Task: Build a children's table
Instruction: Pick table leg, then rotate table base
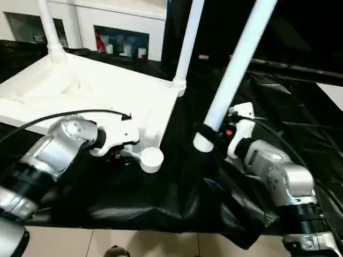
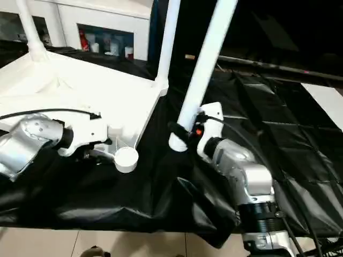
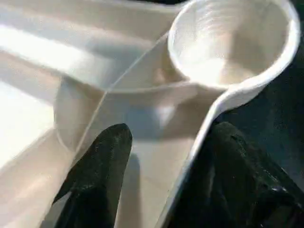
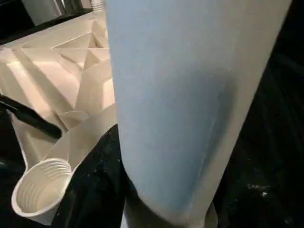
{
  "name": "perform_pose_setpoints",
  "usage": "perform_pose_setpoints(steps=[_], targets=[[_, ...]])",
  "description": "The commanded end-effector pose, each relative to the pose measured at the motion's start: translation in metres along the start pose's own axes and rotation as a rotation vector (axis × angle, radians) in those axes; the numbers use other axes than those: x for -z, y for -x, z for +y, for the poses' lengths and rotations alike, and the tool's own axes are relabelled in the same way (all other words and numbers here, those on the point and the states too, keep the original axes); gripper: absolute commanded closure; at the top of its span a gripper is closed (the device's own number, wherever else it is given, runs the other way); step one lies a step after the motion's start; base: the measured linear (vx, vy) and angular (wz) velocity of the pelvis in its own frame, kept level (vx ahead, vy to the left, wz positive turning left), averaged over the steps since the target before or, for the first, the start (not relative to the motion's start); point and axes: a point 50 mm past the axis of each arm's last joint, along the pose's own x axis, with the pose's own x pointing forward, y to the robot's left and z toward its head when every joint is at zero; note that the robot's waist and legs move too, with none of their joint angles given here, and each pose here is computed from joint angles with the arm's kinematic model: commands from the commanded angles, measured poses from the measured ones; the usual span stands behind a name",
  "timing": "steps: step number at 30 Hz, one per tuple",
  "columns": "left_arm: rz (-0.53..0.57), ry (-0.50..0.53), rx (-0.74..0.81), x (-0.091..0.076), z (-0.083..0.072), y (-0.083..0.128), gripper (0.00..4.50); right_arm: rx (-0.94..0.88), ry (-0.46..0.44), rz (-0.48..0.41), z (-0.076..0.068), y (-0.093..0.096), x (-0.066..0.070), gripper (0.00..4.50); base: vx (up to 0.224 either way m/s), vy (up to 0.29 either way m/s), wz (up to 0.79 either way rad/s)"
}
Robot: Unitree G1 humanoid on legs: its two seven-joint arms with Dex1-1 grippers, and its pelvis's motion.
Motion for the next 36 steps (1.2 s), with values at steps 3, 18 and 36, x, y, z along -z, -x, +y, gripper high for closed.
perform_pose_setpoints(steps=[3, 18, 36], targets=[[0.053, -0.033, -0.039, 0.006, 0.003, -0.007, 1.51, 0.019, 0.025, -0.025, -0.003, 0.004, -0.006, 2.59, 0.000, 0.000, 0.00], [0.011, 0.008, 0.029, 0.008, 0.005, 0.000, 2.65, 0.017, 0.034, -0.026, -0.005, 0.003, -0.007, 2.59, 0.000, 0.000, 0.00], [-0.008, 0.137, 0.093, 0.001, 0.004, 0.001, 3.78, 0.019, 0.066, -0.003, -0.008, 0.004, -0.004, 2.59, 0.000, 0.000, 0.00]])
